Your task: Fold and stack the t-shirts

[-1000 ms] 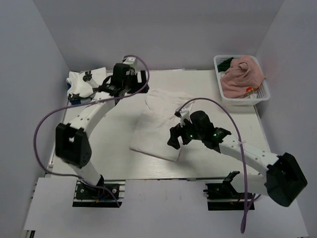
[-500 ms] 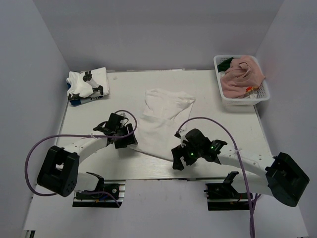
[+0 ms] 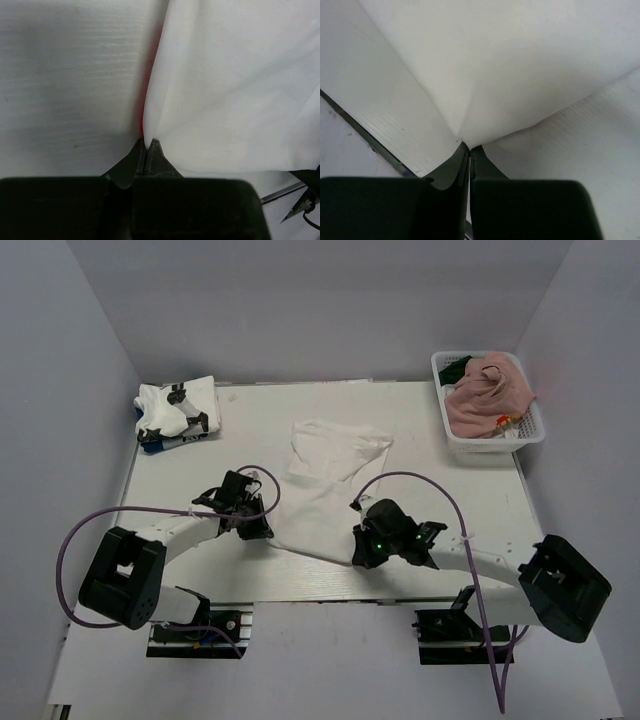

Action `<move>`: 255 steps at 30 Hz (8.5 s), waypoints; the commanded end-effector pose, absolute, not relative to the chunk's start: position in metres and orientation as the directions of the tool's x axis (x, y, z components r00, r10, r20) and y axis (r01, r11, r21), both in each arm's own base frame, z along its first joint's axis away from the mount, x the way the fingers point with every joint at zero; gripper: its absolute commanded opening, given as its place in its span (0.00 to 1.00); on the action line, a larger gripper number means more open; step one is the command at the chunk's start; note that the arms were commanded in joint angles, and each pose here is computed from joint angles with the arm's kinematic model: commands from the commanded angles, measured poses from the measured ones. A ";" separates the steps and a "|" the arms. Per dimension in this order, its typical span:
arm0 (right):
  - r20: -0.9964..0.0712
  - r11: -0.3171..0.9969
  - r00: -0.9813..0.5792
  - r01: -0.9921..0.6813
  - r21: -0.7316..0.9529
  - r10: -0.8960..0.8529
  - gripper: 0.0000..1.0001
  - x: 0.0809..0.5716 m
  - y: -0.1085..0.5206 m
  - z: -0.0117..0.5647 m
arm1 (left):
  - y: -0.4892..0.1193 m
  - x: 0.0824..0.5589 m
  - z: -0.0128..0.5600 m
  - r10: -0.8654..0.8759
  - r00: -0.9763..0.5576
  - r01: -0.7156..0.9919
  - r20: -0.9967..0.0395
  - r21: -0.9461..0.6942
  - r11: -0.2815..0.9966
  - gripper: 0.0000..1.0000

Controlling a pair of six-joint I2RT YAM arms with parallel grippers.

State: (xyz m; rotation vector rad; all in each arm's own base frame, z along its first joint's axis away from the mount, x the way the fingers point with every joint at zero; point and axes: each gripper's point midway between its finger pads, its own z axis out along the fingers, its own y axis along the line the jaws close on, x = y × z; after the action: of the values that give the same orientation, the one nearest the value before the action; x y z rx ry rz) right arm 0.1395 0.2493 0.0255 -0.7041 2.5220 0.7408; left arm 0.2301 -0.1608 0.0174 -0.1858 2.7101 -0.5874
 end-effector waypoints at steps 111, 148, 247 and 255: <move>-0.646 0.891 -0.763 -0.273 0.364 0.030 0.90 0.393 0.252 0.080 | -0.233 0.411 0.082 -0.157 -0.809 0.092 -0.567 -0.386 0.918 1.00; -0.784 0.852 -0.618 -0.378 0.363 0.059 0.90 0.345 0.212 0.168 | -0.193 0.354 0.078 -0.143 -0.856 0.020 -0.496 -0.309 0.951 1.00; -0.844 0.966 -0.532 -0.178 0.186 0.064 0.90 0.326 0.141 0.168 | -0.254 0.311 0.000 0.164 -0.909 0.379 -0.382 -0.599 0.706 0.00; -0.867 0.972 -0.493 -0.158 0.173 0.074 0.90 0.327 0.134 0.176 | -0.270 0.372 0.107 0.184 -0.706 0.631 -0.684 -0.489 0.602 0.00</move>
State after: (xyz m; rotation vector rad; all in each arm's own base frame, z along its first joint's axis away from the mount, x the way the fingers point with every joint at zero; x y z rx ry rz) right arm 0.3222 0.1409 0.1632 -0.0706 2.1249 0.3114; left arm 0.3339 -0.2615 0.0354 0.4696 2.5018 -1.0679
